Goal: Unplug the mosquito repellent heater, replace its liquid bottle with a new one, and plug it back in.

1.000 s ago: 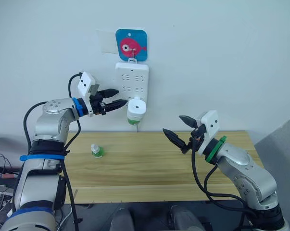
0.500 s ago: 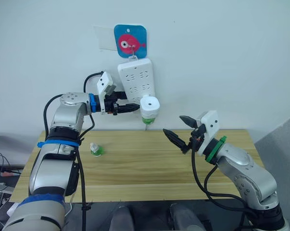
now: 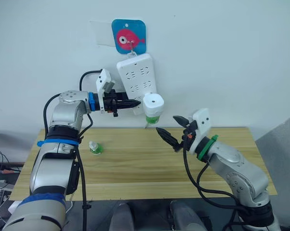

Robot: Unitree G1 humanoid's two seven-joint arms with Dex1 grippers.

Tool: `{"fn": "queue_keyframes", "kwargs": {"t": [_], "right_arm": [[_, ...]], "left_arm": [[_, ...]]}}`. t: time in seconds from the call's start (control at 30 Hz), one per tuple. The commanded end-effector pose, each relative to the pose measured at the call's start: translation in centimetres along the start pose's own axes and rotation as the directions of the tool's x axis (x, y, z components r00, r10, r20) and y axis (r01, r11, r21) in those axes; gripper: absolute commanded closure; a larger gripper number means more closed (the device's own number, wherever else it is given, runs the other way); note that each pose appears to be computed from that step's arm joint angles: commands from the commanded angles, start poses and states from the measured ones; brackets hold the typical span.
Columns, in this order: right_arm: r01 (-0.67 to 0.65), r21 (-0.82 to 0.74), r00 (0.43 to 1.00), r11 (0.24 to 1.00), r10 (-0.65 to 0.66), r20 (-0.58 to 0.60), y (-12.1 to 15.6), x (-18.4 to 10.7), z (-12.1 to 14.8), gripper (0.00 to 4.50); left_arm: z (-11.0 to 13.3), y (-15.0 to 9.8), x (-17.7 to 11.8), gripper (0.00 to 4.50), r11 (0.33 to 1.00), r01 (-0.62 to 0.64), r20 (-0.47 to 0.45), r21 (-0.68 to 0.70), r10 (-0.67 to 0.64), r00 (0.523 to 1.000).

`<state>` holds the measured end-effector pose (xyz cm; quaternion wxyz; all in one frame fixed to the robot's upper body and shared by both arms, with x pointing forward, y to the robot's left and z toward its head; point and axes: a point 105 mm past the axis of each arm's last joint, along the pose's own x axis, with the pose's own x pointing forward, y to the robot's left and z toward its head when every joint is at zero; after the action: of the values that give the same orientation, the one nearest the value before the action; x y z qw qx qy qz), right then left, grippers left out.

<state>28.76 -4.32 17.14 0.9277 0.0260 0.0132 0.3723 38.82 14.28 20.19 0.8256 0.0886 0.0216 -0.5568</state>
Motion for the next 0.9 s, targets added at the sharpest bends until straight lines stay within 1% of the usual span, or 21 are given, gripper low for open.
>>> {"fn": "queue_keyframes", "kwargs": {"t": [0.03, 0.2, 0.43, 0.8, 0.83, 0.87, 0.9], "right_arm": [[0.051, -0.023, 0.997, 0.998, -0.050, 0.054, 0.4, 0.9, 2.0, 0.00], [0.072, -0.012, 0.995, 0.997, -0.070, 0.077, 0.9, 2.3, 3.3, 0.00], [0.054, -0.022, 0.991, 0.998, -0.051, 0.124, 1.8, 3.9, 4.8, 0.00], [0.102, -0.054, 0.986, 0.993, -0.094, 0.135, 1.2, 4.9, 4.6, 0.00], [0.107, -0.057, 0.986, 0.993, -0.098, 0.138, 1.2, 5.0, 4.6, 0.36], [0.111, -0.061, 0.985, 0.992, -0.102, 0.141, 1.1, 5.0, 4.7, 0.56], [0.113, -0.063, 0.984, 0.992, -0.103, 0.143, 1.1, 5.1, 4.7, 0.90]], "left_arm": [[0.7, 0.0, -0.1, 3.20, 1.000, -0.022, 0.043, 0.005, 0.022, 0.999], [0.3, -0.4, -0.1, 3.20, 1.000, -0.021, 0.042, -0.002, 0.021, 0.999], [0.6, -0.2, -0.1, 3.20, 0.999, -0.047, 0.055, 0.013, 0.047, 0.997], [0.7, -0.2, -0.2, 3.20, 0.997, -0.073, 0.066, 0.038, 0.070, 0.995], [0.7, -0.2, -0.2, 3.20, 0.997, -0.073, 0.067, 0.037, 0.071, 0.995], [0.7, -0.3, -0.2, 3.20, 0.997, -0.074, 0.067, 0.036, 0.071, 0.995], [0.7, -0.3, -0.2, 3.20, 0.997, -0.074, 0.068, 0.036, 0.071, 0.995]]}}
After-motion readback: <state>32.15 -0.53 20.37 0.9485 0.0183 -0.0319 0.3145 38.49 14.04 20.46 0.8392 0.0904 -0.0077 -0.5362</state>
